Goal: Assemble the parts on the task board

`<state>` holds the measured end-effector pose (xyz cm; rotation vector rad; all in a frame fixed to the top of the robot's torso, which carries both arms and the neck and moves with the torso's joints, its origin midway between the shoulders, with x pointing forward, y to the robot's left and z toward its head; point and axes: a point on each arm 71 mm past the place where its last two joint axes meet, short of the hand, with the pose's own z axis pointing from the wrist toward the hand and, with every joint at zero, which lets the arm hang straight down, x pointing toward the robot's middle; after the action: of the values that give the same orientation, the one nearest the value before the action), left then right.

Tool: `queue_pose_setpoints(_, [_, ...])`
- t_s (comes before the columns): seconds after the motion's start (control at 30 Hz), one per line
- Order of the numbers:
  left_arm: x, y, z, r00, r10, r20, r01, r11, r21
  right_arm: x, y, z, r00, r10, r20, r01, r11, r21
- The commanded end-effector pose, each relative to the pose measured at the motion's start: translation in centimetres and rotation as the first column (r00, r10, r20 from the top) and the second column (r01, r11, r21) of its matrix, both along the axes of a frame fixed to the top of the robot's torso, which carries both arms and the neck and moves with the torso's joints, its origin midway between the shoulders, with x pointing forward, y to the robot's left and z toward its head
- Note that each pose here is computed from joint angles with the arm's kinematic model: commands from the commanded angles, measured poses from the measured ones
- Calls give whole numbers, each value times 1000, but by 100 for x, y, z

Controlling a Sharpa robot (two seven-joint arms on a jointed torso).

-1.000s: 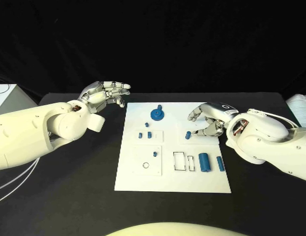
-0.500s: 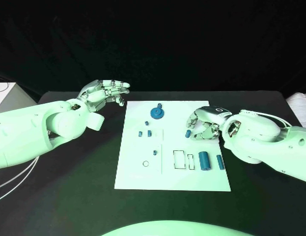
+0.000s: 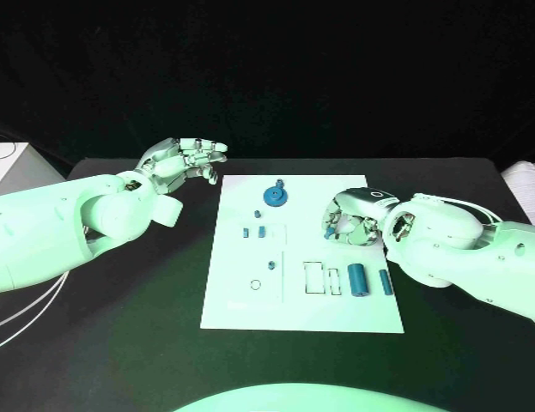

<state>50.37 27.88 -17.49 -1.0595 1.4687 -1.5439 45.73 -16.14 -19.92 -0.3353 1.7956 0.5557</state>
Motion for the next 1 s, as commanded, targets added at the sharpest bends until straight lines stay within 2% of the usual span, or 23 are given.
queue_pose_setpoints(0.03, [-7, -20, 7, 1000, -17, 1, 17, 1000, -5, -13, 23, -29, 1000, 19, -9, -19, 1000, -8])
queue_pose_setpoints(0.5, [-11, -20, 6, 1000, -19, -2, 19, 1000, -5, -4, 97, -73, 999, 16, 31, -15, 1000, -8])
queue_pose_setpoints(0.7, [-11, -18, 5, 1000, -19, -2, 19, 1000, -5, -12, 89, -41, 997, -2, 75, 0, 1000, 24])
queue_pose_setpoints(0.83, [-10, -19, 5, 1000, -20, -2, 20, 1000, -5, -31, 75, -22, 996, -17, 84, 14, 999, 45])
queue_pose_setpoints(1.0, [-8, -17, 4, 1000, -20, -2, 20, 1000, -5, -56, 75, 46, 994, -32, 109, 22, 996, 85])
